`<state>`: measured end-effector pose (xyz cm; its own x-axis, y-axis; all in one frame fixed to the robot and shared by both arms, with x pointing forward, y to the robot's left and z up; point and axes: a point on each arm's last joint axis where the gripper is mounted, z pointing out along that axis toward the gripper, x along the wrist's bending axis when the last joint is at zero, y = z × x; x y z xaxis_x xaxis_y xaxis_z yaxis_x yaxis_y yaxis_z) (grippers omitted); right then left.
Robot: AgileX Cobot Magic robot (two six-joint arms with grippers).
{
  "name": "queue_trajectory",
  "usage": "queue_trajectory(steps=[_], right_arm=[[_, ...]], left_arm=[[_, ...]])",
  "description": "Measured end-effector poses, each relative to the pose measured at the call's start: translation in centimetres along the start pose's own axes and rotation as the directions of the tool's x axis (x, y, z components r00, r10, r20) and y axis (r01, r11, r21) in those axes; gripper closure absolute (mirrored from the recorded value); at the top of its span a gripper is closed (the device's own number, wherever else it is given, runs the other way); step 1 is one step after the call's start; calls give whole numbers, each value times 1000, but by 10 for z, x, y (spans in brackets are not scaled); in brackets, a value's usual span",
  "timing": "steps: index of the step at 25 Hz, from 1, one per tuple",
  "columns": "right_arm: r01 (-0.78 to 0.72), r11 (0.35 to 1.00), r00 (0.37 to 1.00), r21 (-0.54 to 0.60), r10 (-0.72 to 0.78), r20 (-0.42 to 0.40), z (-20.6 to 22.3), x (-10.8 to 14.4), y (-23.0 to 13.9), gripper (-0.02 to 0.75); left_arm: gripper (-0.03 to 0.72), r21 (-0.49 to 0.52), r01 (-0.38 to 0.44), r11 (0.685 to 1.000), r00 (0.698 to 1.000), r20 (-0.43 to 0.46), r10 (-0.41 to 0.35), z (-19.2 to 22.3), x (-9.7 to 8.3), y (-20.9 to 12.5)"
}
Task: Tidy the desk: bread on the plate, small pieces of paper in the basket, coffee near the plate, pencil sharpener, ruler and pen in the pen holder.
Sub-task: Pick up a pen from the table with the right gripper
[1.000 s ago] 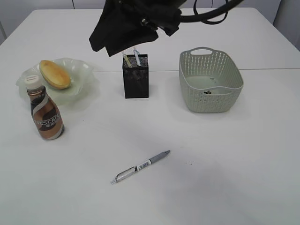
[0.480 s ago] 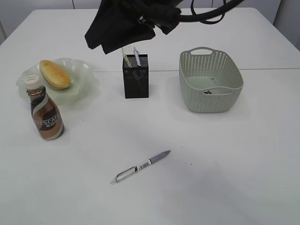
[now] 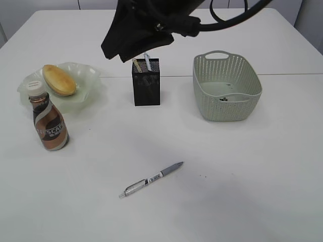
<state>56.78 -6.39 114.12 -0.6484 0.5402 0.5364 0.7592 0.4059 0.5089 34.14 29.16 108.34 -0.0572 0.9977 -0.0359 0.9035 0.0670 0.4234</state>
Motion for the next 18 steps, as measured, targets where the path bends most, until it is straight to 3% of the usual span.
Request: queue_trajectory(steps=[11,18], right_arm=[[13,1000,1000,6,-13,18,0,-2,-1,510],[107,991,969,85,-123,214,-2,-20,-5,510]], left_arm=[[328,0,-1,1000,1000,-2,1,0,0,0],[328,-1,-2,1000,1000,-7,2,0,1,0]])
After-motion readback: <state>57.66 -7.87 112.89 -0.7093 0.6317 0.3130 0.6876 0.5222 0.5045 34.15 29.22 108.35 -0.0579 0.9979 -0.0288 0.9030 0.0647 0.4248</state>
